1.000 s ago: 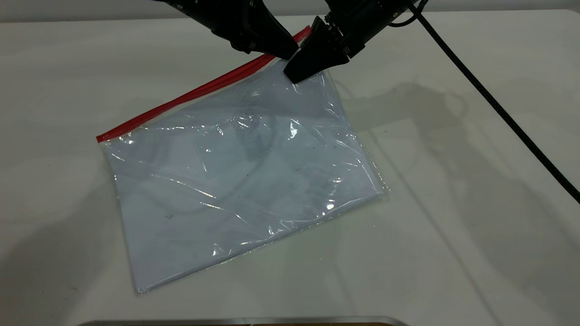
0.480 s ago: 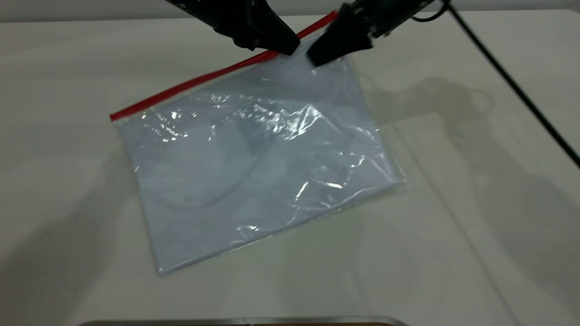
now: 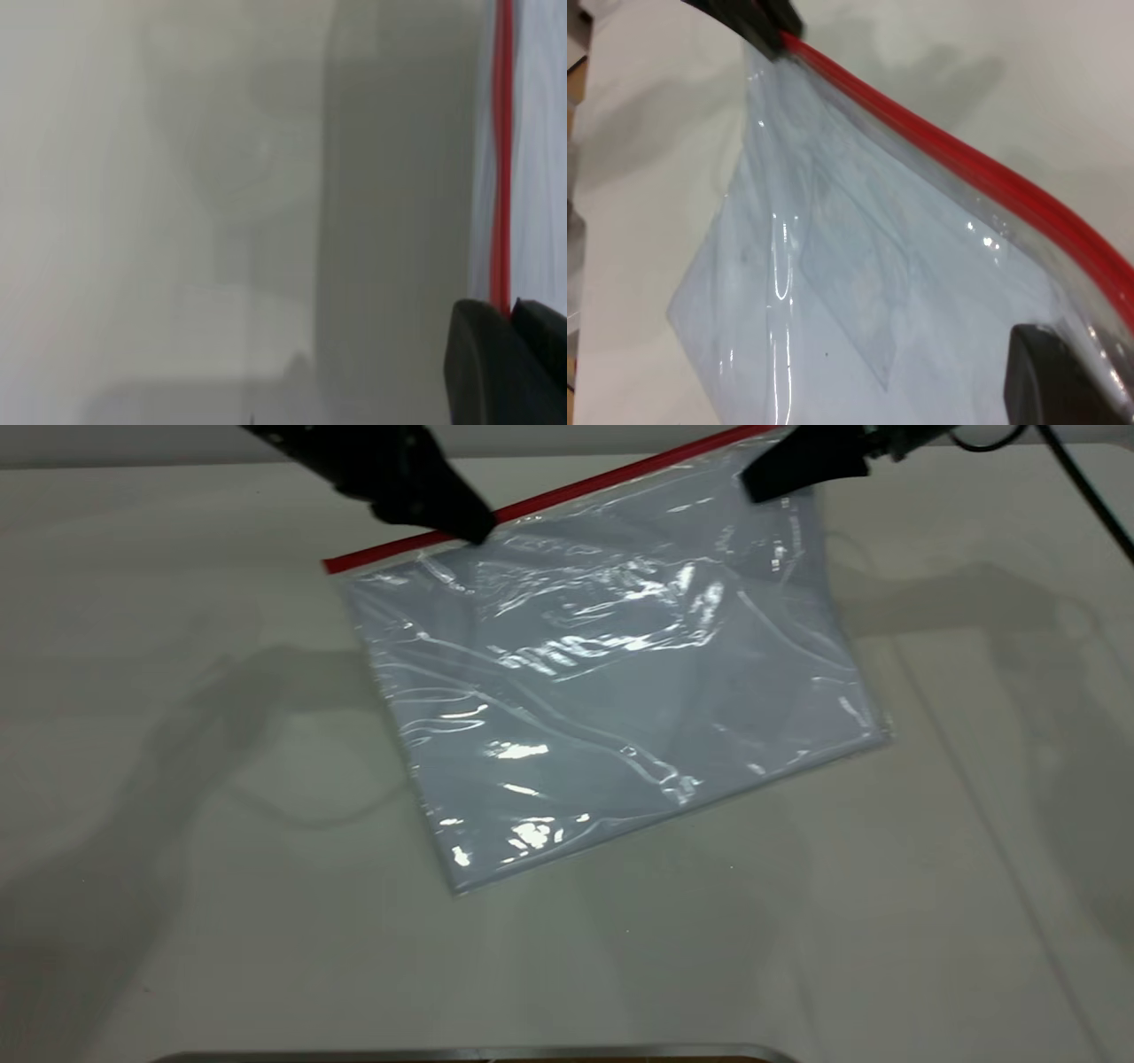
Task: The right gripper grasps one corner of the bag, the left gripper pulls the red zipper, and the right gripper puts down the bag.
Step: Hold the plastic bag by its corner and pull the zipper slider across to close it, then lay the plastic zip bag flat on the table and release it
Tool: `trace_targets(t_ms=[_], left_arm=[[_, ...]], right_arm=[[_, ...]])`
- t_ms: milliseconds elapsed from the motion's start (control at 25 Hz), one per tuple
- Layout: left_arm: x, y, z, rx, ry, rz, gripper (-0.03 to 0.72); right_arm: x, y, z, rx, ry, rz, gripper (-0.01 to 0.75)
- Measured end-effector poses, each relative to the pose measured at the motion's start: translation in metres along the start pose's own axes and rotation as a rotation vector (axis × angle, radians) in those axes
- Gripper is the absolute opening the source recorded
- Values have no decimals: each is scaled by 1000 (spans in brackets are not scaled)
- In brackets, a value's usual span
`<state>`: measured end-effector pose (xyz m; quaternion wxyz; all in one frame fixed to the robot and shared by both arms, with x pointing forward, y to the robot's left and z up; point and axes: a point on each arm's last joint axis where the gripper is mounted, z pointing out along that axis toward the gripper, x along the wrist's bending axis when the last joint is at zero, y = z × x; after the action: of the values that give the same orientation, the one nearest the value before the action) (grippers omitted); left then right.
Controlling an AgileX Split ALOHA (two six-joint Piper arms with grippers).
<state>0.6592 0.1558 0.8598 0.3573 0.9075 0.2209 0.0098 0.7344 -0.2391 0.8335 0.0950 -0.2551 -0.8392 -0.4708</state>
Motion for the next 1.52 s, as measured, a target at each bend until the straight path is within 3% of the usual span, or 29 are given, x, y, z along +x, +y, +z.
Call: trace_targets(t_ms=[360, 640, 760, 1000, 1080, 1240, 1400, 1520], left_arm=[[5, -22, -9, 171, -24, -78, 45], [4, -22, -9, 190, -25, -92, 67], [6, -26, -11, 224, -20, -81, 139], [8, -25, -17, 231, 2, -155, 435], [7, -16, -27, 215, 25, -163, 518], [1, 13, -61, 157, 94, -163, 606], [-13, 43, -109, 134, 185, -191, 613], [-27, 59, -148, 144, 278, -246, 606]], right_arm=[[-9, -11, -15, 33, -38, 92, 37], [-9, -12, -14, 46, -48, 144, 82], [-13, -15, -17, 59, -88, 163, 195], [-21, -14, -28, 86, -150, 213, 578], [-21, -6, -36, 124, -187, 222, 656], [-16, 31, -67, 174, -306, 193, 691], [9, 91, -116, 157, -441, 147, 656], [38, 137, -153, 84, -538, 129, 622]])
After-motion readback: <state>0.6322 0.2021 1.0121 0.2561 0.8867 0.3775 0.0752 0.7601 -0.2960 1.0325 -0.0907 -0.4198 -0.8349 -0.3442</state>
